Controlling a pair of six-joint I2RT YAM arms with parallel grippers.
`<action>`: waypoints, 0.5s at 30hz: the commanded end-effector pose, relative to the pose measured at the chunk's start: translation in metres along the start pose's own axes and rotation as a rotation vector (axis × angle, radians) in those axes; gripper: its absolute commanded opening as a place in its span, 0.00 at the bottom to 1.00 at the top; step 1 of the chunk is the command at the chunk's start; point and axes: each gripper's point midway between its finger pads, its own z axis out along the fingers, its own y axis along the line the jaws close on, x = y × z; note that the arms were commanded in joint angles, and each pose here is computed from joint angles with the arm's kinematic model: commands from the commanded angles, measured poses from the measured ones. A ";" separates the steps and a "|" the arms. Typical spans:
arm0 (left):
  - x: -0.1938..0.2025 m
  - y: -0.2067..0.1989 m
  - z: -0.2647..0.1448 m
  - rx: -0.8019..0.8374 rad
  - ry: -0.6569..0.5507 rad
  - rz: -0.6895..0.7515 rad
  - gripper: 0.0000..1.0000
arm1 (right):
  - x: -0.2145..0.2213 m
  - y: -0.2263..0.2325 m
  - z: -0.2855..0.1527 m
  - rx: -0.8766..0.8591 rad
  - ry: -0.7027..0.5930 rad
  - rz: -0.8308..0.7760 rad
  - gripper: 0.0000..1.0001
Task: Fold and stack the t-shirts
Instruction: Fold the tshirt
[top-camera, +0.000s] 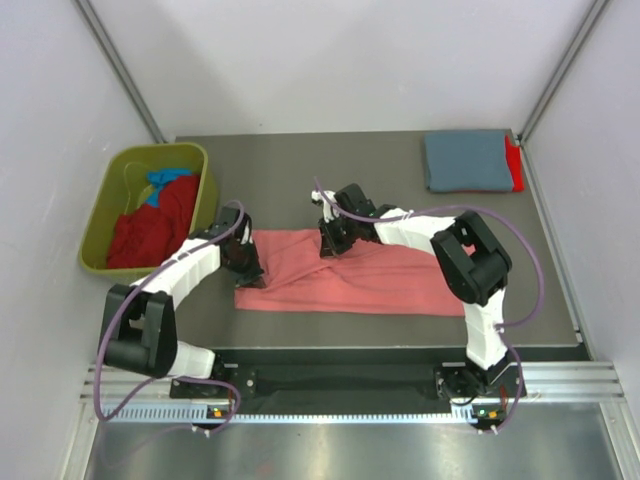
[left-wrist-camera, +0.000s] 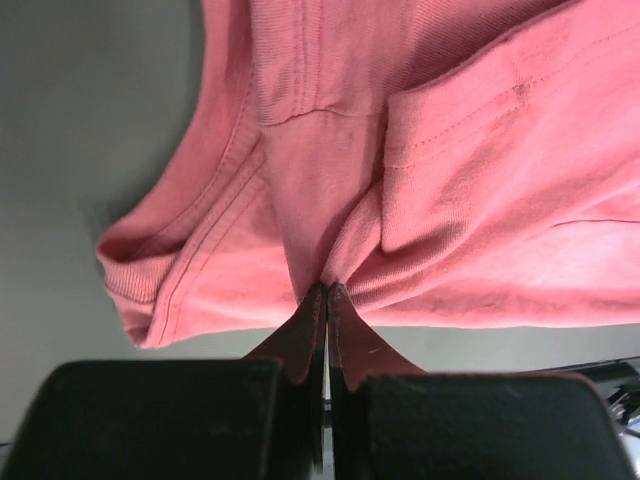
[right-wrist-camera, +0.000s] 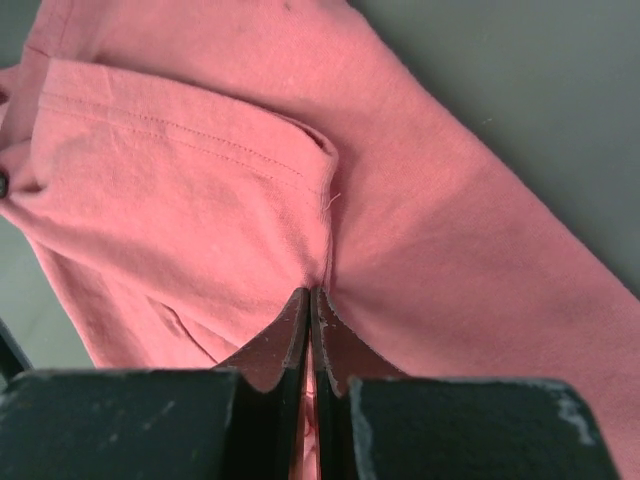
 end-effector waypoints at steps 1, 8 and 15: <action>0.008 0.006 -0.004 -0.022 -0.018 -0.048 0.00 | -0.028 0.011 -0.020 -0.016 -0.089 -0.026 0.00; 0.019 0.007 0.006 -0.012 0.012 -0.079 0.00 | -0.017 0.013 -0.020 -0.029 -0.074 -0.011 0.00; 0.026 0.009 0.014 -0.035 0.035 -0.088 0.01 | -0.012 0.013 -0.017 -0.033 -0.065 -0.006 0.00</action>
